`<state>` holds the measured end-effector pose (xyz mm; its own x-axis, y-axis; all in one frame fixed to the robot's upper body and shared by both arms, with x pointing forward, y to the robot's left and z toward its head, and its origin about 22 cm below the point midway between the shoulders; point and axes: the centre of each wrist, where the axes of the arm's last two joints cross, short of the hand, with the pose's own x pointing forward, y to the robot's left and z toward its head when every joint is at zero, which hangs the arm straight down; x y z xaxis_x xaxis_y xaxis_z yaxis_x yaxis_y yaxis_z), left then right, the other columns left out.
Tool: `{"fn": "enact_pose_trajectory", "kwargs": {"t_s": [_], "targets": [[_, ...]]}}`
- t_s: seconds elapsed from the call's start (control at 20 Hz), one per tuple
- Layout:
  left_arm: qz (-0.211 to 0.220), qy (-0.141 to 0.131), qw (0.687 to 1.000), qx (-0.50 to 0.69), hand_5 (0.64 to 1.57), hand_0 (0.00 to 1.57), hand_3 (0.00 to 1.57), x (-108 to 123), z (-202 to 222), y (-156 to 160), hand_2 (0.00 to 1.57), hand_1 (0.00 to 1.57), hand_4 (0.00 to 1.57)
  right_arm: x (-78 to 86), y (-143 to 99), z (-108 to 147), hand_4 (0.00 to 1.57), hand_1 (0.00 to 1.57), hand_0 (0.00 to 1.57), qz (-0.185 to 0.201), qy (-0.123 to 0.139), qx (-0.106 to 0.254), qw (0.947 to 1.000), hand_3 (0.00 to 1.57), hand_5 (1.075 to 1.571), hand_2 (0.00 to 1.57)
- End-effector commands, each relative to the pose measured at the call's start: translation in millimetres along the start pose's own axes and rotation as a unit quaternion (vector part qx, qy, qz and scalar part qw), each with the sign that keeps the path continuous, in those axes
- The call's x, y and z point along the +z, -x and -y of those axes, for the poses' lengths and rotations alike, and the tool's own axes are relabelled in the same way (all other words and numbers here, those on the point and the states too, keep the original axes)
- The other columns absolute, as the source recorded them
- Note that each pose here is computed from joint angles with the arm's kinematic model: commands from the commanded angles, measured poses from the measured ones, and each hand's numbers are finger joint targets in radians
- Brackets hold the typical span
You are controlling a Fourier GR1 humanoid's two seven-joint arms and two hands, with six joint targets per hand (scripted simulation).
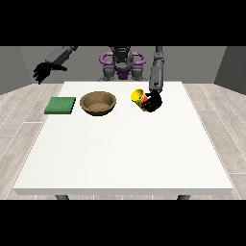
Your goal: Pick the cup and pour the ball into the bowl, then pick the bowl and place it on the pad
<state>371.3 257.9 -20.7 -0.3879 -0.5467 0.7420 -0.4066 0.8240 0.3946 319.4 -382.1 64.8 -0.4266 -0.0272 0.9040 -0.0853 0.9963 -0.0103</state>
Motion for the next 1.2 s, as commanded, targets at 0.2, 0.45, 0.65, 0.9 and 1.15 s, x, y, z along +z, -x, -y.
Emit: {"fn": "enact_pose_trajectory", "kwargs": {"t_s": [0.2,0.45,0.65,0.9,1.15], "targets": [[-0.019,0.104,0.989,-0.101,1.536,1.39,1.57,-11.4,38.1,-34.7,1.57,1.39,1.02,32.7,29.8,35.7,0.0,0.0,0.0,-0.12,0.063,0.012,0.9907,0.0,1.56,0.08],[0.013,0.149,0.973,-0.175,1.567,1.38,1.57,1.2,72.3,-57.3,1.57,1.38,1.14,84.1,61.8,37.8,0.0,0.0,0.0,-0.152,0.102,0.017,0.9829,0.0,1.56,0.0],[0.041,0.195,0.954,-0.222,1.569,1.35,1.57,-4.9,98.6,-87.4,1.57,1.35,1.05,100.4,58.3,61.0,0.0,0.0,0.0,-0.168,0.108,0.02,0.9797,0.0,1.558,0.0],[0.036,0.218,0.95,-0.219,1.569,1.35,1.57,19.4,117.9,-108.1,1.57,1.35,1.05,127.3,61.3,76.3,0.0,0.0,0.0,-0.169,0.141,0.018,0.9753,0.0,1.553,0.0],[0.061,0.223,0.934,-0.273,1.57,1.08,1.57,20.7,134.4,-136.1,1.57,1.08,0.96,121.6,66.7,71.1,0.0,0.0,0.0,-0.182,0.132,0.016,0.9743,0.0,1.551,0.06]]}}
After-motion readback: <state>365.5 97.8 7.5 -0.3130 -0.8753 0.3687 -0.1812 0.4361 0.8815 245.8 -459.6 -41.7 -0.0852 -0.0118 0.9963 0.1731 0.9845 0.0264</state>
